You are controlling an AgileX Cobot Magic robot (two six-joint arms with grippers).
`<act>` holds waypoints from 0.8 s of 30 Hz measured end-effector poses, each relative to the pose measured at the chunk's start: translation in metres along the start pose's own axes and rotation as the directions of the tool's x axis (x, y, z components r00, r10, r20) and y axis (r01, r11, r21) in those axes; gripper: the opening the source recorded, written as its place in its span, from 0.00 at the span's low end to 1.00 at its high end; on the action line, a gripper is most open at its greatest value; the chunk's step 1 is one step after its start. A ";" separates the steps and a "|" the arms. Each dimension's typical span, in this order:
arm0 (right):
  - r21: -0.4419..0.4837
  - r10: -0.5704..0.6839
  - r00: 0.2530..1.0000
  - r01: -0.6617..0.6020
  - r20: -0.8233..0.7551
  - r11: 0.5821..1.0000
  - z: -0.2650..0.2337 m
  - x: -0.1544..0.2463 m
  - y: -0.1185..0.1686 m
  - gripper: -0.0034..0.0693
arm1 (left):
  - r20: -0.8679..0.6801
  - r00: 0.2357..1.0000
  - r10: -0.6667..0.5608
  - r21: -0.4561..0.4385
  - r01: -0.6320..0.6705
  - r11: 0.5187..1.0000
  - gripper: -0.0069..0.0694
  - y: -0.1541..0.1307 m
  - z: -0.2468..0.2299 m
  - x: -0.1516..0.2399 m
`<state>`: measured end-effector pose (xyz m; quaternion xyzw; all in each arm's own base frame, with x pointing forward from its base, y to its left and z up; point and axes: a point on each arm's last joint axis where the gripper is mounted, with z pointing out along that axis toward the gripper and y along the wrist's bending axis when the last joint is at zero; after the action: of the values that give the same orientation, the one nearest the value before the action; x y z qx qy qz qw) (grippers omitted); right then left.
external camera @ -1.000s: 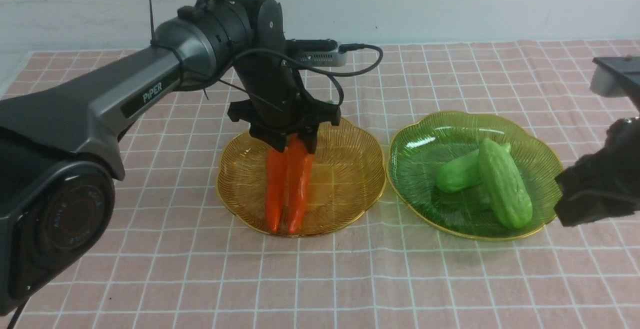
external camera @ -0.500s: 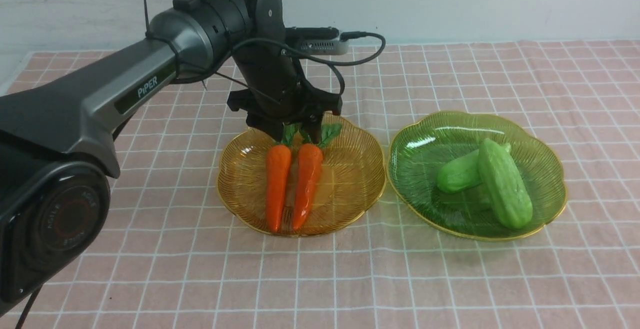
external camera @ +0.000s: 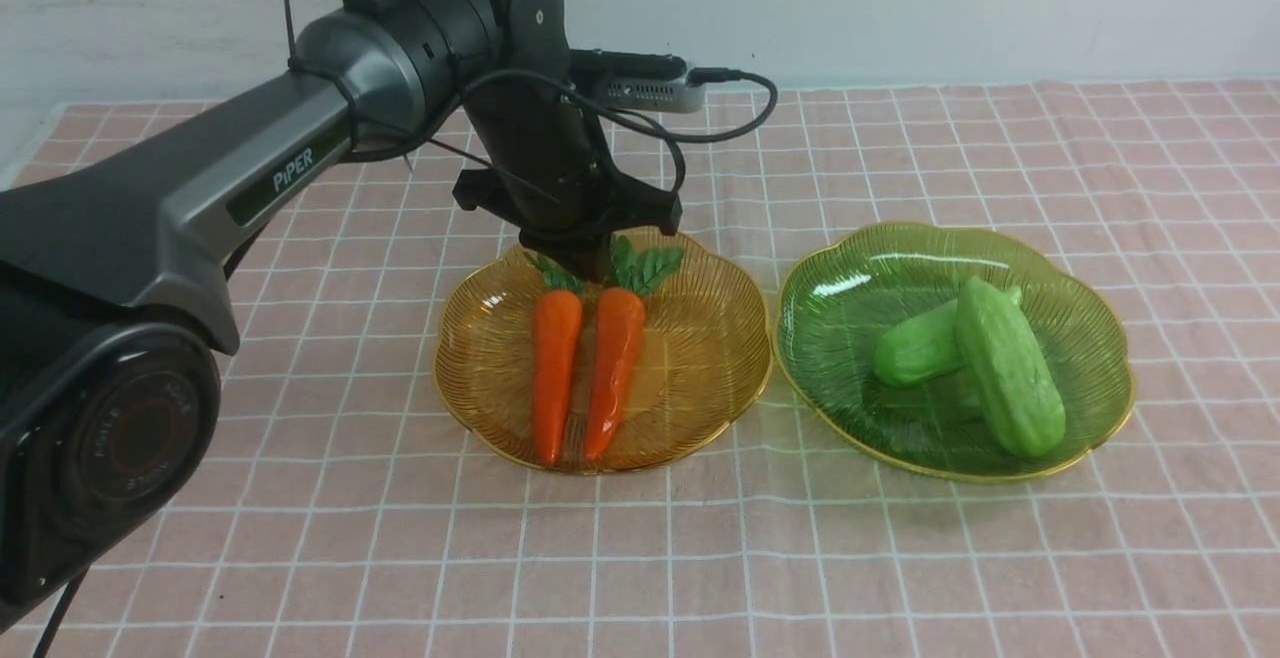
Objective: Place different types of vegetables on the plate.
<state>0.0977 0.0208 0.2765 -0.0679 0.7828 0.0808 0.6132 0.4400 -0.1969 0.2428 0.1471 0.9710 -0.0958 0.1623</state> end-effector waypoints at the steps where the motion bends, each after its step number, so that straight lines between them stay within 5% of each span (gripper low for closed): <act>1: 0.000 0.000 1.000 0.000 0.000 1.000 0.000 0.000 0.000 0.03 | -0.001 1.000 0.000 0.000 0.000 1.000 0.09 0.000 0.000 0.000; 13: 0.000 0.000 1.000 0.000 0.002 1.000 -0.004 0.011 0.000 0.03 | 0.027 0.999 0.018 0.003 -0.018 1.000 0.09 -0.003 -0.034 0.001; 24: 0.028 -0.100 0.993 0.099 0.059 0.995 -0.021 0.087 -0.004 0.03 | 0.059 0.996 0.074 -0.053 -0.071 0.996 0.09 -0.003 -0.082 0.006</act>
<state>0.0579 0.0124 0.1966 -0.0965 0.7606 0.0423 0.6406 0.4097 -0.1786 0.3175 0.1751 0.9618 -0.0696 0.1986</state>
